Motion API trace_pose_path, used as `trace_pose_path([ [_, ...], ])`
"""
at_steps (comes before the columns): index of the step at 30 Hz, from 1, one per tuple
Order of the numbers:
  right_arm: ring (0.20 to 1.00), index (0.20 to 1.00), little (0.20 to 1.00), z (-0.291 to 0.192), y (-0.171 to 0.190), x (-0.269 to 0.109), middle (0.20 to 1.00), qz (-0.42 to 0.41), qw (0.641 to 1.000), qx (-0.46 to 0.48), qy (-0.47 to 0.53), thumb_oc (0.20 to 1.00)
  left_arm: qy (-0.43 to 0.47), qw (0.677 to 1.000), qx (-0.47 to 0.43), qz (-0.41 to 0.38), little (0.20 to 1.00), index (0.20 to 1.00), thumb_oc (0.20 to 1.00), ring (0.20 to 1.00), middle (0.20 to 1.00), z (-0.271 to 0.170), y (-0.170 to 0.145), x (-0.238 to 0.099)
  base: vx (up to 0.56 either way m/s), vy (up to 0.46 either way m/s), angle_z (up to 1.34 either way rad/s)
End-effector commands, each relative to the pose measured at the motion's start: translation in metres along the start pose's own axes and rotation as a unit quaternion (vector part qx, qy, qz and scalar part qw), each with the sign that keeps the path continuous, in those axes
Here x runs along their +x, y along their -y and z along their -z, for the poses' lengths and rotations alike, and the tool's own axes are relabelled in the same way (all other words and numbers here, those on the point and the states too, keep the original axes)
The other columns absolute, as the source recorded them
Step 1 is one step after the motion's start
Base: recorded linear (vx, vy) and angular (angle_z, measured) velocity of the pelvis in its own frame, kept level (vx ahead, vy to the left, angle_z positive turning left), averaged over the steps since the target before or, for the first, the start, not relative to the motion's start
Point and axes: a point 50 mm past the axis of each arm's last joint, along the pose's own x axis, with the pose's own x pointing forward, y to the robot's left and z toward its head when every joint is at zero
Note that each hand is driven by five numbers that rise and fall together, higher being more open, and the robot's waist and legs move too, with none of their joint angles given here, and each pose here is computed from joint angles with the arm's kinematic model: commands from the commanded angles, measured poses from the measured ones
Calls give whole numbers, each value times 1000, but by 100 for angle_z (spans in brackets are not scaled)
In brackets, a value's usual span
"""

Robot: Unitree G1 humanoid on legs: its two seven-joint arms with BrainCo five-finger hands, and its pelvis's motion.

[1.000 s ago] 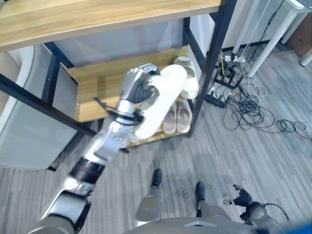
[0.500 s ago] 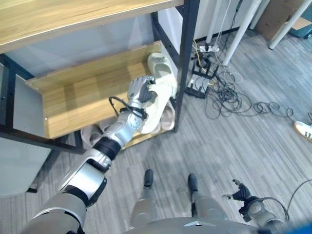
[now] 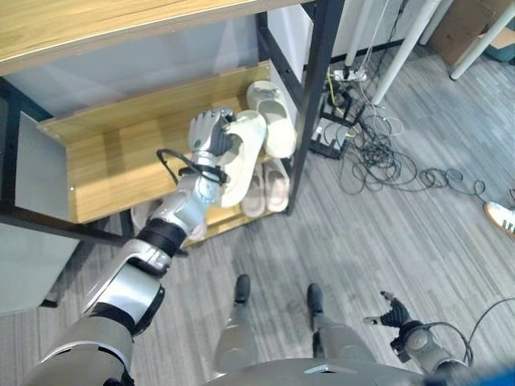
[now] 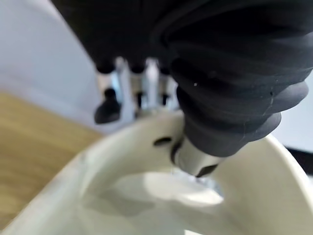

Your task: Arrange the slippers neatly on the shoe rack.

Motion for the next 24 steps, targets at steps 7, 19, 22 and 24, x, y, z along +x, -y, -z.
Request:
trace_pose_path([
  [7, 1000, 1000, 1000, -50, 31, 9, 1000, 43, 994, -24, 101, 1000, -21, 984, -21, -175, 200, 200, 200, 200, 200, -22, -97, 79, -46, 13, -15],
  [19, 1000, 1000, 1000, -51, 24, 8, 1000, 36, 993, -24, 111, 1000, -41, 975, 10, -219, 200, 200, 200, 200, 200, -18, -139, 97, -21, 10, -8],
  [22, 1000, 1000, 1000, -53, 26, 8, 1000, 38, 992, -26, 115, 1000, -38, 979, -7, -200, 200, 200, 200, 200, 200, -28, -122, 96, 0, 0, 0],
  [24, 1000, 1000, 1000, -55, 33, 9, 1000, 47, 991, -28, 125, 1000, -42, 983, -8, -177, 200, 200, 200, 200, 200, -28, -102, 91, 0, 0, 0],
])
